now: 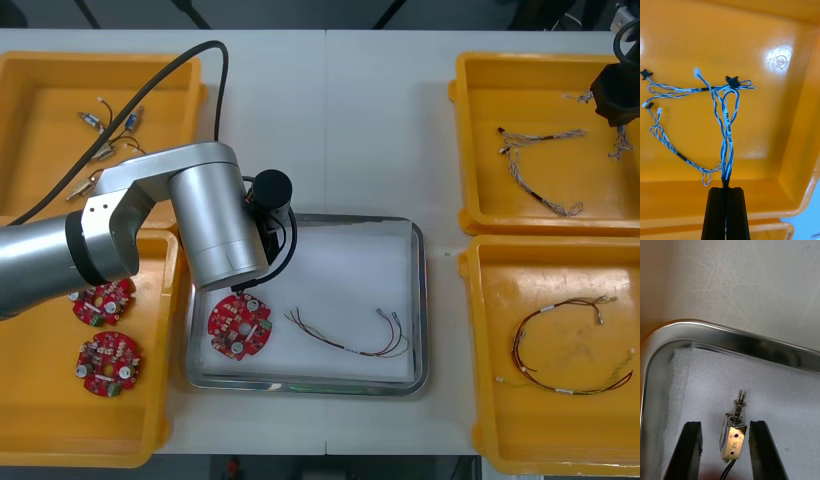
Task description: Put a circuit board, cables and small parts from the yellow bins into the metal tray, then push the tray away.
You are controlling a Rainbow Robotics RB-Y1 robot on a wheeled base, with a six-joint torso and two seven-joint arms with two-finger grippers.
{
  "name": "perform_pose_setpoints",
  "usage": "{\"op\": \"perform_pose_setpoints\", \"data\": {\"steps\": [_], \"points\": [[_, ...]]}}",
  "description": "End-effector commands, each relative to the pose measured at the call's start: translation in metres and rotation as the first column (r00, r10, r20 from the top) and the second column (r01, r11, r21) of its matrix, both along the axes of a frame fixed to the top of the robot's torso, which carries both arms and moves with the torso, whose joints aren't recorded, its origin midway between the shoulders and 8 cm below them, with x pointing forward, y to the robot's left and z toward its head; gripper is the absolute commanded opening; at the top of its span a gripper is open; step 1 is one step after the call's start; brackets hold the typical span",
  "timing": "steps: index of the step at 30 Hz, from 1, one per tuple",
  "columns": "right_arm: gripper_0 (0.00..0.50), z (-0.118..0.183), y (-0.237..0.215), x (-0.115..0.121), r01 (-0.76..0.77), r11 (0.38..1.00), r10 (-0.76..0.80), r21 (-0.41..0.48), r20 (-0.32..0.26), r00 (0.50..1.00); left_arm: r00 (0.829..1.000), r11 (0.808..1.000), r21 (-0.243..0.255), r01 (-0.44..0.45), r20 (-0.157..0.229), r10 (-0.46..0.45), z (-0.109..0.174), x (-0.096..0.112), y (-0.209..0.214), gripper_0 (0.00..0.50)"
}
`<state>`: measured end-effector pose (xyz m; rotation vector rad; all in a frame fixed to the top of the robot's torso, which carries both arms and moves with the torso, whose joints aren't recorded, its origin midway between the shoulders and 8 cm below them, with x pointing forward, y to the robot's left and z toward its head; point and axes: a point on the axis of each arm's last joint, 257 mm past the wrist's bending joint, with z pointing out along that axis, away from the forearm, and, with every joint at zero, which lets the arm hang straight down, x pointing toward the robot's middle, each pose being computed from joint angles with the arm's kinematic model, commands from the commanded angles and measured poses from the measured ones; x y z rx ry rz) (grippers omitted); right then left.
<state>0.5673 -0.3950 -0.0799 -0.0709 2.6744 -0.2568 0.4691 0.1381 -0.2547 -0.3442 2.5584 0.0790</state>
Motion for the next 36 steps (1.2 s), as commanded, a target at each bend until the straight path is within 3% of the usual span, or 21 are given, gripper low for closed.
{"op": "perform_pose_setpoints", "data": {"steps": [1, 4, 5, 11, 15, 25, 26, 32, 34, 36], "points": [[0.0, 0.025, -0.018, -0.014, -0.046, 0.996, 0.048, -0.075, 0.036, 0.998, 0.999, 0.999, 0.0, 0.042, 0.02, -0.042, 0.009, -0.006, -0.004, 0.5], [0.0, 0.024, -0.008, -0.027, -0.094, 0.993, 0.097, -0.068, 0.041, 0.994, 0.997, 0.997, -0.049, 0.053, 0.057, -0.05, 0.034, -0.004, -0.011, 0.5], [0.0, 0.024, -0.008, -0.027, -0.094, 0.993, 0.097, -0.068, 0.041, 0.994, 0.997, 0.997, -0.049, 0.053, 0.057, -0.05, 0.034, -0.004, -0.011, 0.5], [0.0, 0.027, 0.018, -0.041, -0.202, 0.976, 0.206, -0.08, 0.053, 0.977, 0.997, 0.987, -0.16, 0.032, 0.071, -0.02, 0.09, -0.004, -0.014, 0.5], [0.0, 0.028, 0.035, -0.05, -0.263, 0.961, 0.268, -0.082, 0.046, 0.962, 0.999, 0.975, -0.221, 0.006, 0.044, 0.004, 0.121, -0.006, -0.008, 0.5], [0.0, 0.025, 0.064, -0.062, -0.376, 0.926, 0.377, -0.02, 0.021, 0.926, 0.992, 0.922, -0.364, -0.129, -0.048, 0.12, 0.211, -0.01, 0.04, 0.5], [0.0, 0.025, 0.064, -0.062, -0.376, 0.926, 0.377, -0.02, 0.021, 0.926, 0.992, 0.922, -0.364, -0.129, -0.048, 0.12, 0.211, -0.01, 0.04, 0.5], [0.0, 0.025, 0.082, -0.07, -0.446, 0.894, 0.447, -0.032, 0.028, 0.894, 0.974, 0.872, -0.435, -0.224, -0.064, 0.218, 0.258, -0.001, 0.088, 0.5], [0.0, 0.022, 0.084, -0.073, -0.46, 0.887, 0.461, -0.049, 0.027, 0.887, 0.967, 0.863, -0.439, -0.249, -0.064, 0.246, 0.268, 0.001, 0.104, 0.5], [0.0, 0.019, 0.086, -0.075, -0.47, 0.881, 0.472, -0.06, 0.025, 0.881, 0.966, 0.866, -0.431, -0.252, -0.057, 0.252, 0.274, 0.003, 0.116, 0.5]]}}
